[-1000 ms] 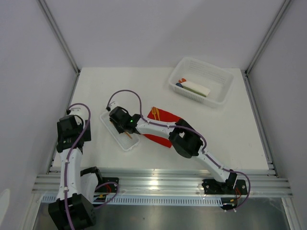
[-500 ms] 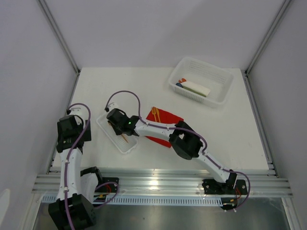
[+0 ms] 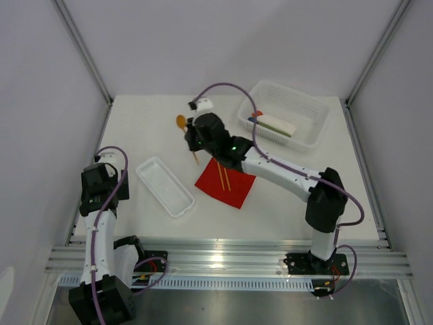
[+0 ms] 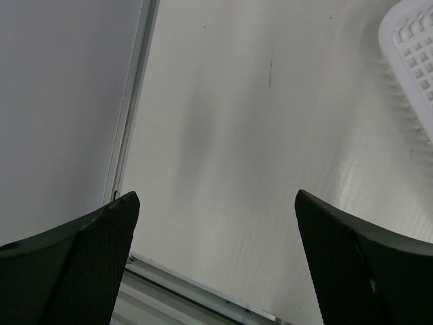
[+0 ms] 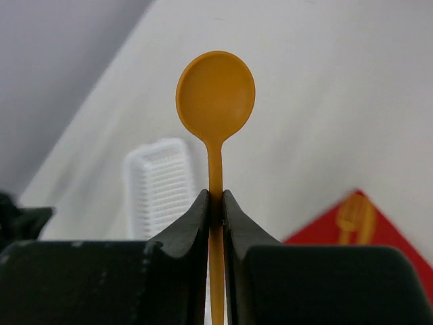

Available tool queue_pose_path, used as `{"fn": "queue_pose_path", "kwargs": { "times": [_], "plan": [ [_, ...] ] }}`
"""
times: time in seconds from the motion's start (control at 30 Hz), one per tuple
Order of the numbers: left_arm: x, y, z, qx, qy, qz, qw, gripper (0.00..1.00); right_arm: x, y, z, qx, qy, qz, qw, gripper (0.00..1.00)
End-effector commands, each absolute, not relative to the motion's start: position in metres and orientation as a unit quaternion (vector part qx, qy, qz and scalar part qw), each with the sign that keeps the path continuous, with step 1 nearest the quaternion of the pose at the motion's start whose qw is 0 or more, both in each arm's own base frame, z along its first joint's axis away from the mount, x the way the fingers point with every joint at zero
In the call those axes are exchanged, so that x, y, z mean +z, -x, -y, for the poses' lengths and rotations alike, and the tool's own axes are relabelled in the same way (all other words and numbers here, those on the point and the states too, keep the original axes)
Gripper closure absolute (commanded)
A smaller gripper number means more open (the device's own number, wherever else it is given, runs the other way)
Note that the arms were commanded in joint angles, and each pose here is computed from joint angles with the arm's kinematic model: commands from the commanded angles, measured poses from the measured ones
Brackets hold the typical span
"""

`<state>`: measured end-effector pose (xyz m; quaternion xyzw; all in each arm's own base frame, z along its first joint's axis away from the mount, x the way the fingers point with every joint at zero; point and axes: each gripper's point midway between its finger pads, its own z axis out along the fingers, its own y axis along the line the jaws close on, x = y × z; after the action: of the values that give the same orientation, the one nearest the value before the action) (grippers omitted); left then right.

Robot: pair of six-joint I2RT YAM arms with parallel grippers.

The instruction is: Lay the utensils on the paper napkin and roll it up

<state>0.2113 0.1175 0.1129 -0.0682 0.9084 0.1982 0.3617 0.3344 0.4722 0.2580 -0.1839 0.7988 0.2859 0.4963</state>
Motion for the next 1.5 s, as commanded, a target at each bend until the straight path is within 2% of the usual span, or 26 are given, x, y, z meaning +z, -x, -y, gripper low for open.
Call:
{"fn": "queue_pose_path", "kwargs": {
  "times": [0.0, 0.17, 0.47, 0.97, 1.13, 1.47],
  "plan": [
    [0.126, -0.216, -0.119, 0.195, 0.076, -0.9, 0.383, 0.0, 0.194, -0.376, -0.385, 0.175, 0.109, -0.85, 0.485, 1.0],
    [0.124, -0.217, -0.119, 0.195, 0.075, -0.902, 0.379, 0.01, 0.135, -0.391, -0.327, 0.104, 0.095, -0.883, 0.447, 1.0],
    [0.123, -0.216, -0.119, 0.195, 0.076, -0.903, 0.376, 0.01, 0.053, -0.381, -0.311, 0.087, 0.095, -0.917, 0.378, 1.0],
    [0.121, -0.217, -0.118, 0.193, 0.074, -0.904, 0.375, 0.01, 0.026, -0.381, -0.314, 0.084, 0.091, -0.924, 0.363, 1.0],
    [0.122, -0.217, -0.119, 0.193, 0.074, -0.903, 0.376, 0.0, 0.025, -0.381, -0.312, 0.078, 0.095, -0.925, 0.361, 0.84],
    [0.122, -0.217, -0.118, 0.193, 0.073, -0.903, 0.377, 0.0, 0.049, -0.383, -0.314, 0.081, 0.107, -0.916, 0.377, 0.73]
  ]
}}
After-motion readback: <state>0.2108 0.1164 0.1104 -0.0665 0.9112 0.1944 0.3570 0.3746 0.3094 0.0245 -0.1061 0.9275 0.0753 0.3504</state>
